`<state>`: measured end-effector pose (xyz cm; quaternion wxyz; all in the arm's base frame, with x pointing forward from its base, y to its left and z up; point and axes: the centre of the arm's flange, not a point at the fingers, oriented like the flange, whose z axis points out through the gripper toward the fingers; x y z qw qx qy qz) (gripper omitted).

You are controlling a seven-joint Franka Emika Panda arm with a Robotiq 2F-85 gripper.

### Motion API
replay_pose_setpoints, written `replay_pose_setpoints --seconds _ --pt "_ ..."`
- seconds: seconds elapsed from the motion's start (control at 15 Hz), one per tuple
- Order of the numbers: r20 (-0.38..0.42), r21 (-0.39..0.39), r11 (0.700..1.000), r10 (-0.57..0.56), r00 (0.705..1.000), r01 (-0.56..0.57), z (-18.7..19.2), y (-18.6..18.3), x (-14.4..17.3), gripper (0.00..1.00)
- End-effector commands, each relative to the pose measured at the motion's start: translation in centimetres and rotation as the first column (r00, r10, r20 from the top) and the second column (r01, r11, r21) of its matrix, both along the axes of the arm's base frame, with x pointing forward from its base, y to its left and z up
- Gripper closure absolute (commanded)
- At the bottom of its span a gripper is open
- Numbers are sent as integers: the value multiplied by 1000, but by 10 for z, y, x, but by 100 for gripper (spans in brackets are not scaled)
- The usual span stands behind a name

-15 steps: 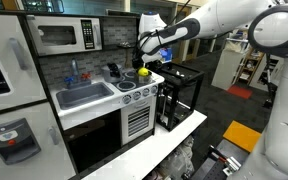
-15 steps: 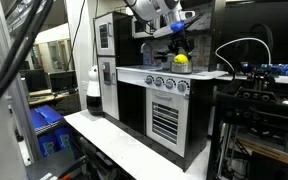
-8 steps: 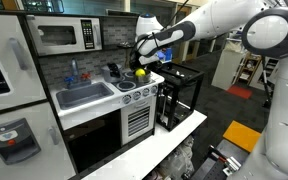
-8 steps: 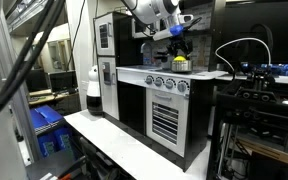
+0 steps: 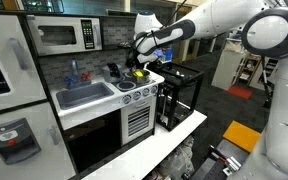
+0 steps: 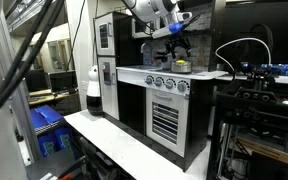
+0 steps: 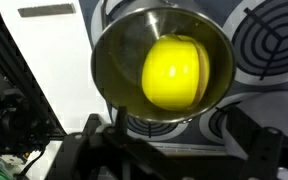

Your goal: Pick up the tennis ball from the sink and put it in the grey pot

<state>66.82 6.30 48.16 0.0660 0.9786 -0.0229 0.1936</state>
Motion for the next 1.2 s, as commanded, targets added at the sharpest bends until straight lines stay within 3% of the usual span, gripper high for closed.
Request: replay_pose_setpoints --seconds 0.0,0.6,1.13 --pt "-14 0 1000 9 1000 -9 18 5 -5 0" --pt "-63 58 990 133 989 -129 100 47 -67 0" --pt "-16 91 963 258 966 -256 163 86 -122 0"
